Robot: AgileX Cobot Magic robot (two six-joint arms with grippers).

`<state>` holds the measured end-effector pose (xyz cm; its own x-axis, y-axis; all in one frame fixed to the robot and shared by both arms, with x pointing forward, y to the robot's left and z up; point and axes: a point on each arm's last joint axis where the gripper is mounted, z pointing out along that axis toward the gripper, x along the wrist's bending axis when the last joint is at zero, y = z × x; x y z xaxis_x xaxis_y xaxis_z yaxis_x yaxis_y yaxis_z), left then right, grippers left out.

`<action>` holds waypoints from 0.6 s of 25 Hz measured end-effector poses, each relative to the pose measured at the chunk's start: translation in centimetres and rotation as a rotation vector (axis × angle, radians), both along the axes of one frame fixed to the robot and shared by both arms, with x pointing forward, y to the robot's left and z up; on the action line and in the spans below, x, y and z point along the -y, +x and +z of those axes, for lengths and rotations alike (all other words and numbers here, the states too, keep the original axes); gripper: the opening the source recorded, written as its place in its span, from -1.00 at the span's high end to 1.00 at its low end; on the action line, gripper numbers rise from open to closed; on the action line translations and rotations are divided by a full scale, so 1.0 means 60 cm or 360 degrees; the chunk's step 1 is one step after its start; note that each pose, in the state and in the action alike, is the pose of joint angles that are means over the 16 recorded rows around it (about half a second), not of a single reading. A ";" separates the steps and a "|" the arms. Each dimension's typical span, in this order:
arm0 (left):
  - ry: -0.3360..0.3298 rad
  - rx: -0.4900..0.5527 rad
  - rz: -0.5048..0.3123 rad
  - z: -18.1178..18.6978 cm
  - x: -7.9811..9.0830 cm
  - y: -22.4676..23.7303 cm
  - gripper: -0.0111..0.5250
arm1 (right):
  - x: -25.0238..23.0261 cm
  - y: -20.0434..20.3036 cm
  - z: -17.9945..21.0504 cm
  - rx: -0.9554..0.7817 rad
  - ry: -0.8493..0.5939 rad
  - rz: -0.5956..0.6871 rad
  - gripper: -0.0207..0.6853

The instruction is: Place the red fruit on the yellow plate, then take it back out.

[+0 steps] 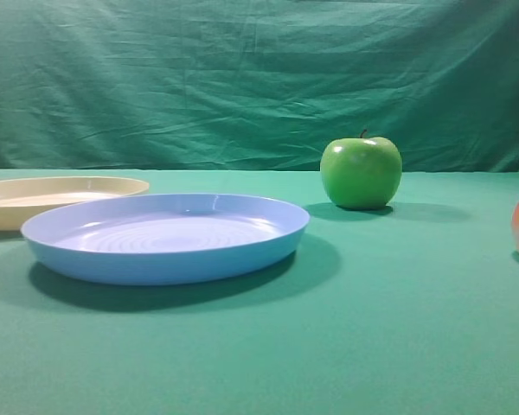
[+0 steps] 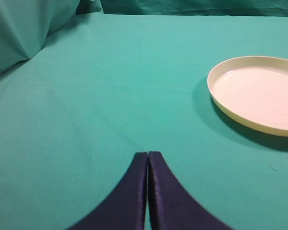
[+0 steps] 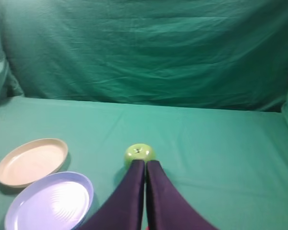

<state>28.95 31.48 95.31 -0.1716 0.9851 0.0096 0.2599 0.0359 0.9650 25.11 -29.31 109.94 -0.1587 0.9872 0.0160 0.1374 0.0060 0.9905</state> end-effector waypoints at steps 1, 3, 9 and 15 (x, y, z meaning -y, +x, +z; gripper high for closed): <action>0.0000 0.0000 0.0000 0.000 0.000 0.000 0.96 | 0.000 0.007 -0.014 0.0003 -0.0004 -0.0026 0.94; 0.0000 0.0000 0.0000 0.000 0.000 0.000 0.96 | 0.001 0.020 -0.042 0.0007 -0.0013 -0.0070 0.94; 0.0000 0.0000 0.0000 0.000 0.000 0.000 0.96 | 0.002 0.049 -0.126 -0.0029 -0.0041 -0.0136 0.94; 0.0000 0.0000 0.0000 0.000 0.000 0.000 0.96 | 0.003 0.060 -0.192 -0.0133 -0.0071 -0.0151 0.94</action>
<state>28.95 31.48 95.31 -0.1716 0.9851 0.0096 0.2599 0.0359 0.9650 28.74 -29.51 98.43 -0.0645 0.9977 -0.0191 0.2214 0.0329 0.9746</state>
